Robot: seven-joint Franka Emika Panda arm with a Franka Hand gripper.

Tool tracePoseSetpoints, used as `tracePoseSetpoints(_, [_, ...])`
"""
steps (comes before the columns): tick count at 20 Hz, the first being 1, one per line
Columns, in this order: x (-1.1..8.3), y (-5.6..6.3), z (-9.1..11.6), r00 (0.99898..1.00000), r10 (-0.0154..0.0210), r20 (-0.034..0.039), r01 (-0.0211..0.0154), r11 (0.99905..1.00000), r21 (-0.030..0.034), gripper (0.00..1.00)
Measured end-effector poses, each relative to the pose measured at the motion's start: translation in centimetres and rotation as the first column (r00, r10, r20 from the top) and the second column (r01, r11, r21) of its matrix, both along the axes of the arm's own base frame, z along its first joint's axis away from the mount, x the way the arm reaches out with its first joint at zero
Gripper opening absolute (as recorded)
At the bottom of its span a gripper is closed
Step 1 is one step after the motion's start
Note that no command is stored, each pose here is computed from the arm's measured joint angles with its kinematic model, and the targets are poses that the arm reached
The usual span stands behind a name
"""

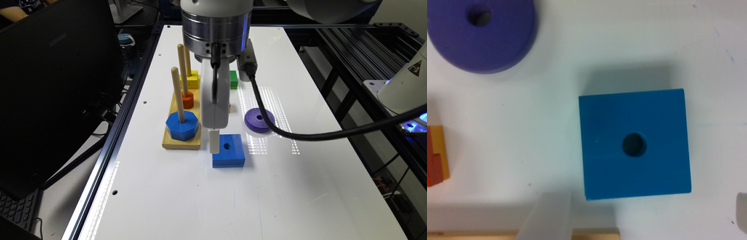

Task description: Pick up blue block.

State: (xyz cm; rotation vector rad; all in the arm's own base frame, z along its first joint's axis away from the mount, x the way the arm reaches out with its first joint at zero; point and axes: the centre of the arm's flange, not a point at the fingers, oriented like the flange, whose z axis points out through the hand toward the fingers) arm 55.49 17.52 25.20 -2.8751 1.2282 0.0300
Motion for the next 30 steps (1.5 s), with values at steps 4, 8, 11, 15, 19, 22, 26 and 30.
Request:
tracePoseSetpoints(4, [-0.52, 0.0, -0.3, 0.99999, 0.0006, -0.0048, -0.0007, 0.999998, -0.0021, 1.00])
tracePoseSetpoints(8, [-0.90, -0.1, -1.2, 0.99998, 0.0002, -0.0063, -0.0002, 0.999999, 0.0012, 1.00])
tracePoseSetpoints(11, [-0.90, -0.1, -1.2, 0.99998, -0.0001, -0.0063, 0.0001, 0.999999, 0.0014, 1.00])
tracePoseSetpoints(15, [-1.02, -0.2, -2.3, 0.99994, -0.0014, -0.0111, 0.0015, 0.999983, 0.0057, 1.00])
tracePoseSetpoints(19, [-0.97, -0.2, -3.3, 0.99996, -0.0030, -0.0088, 0.0031, 0.999930, 0.0115, 1.00])
tracePoseSetpoints(22, [-0.99, -0.2, -3.4, 0.99995, -0.0029, -0.0095, 0.0031, 0.999930, 0.0115, 1.00])
tracePoseSetpoints(26, [-1.01, -0.3, -3.9, 0.99992, -0.0037, -0.0117, 0.0039, 0.999900, 0.0136, 1.00])
tracePoseSetpoints(30, [-1.01, -0.3, -3.9, 0.99992, -0.0038, -0.0118, 0.0040, 0.999899, 0.0137, 1.00])
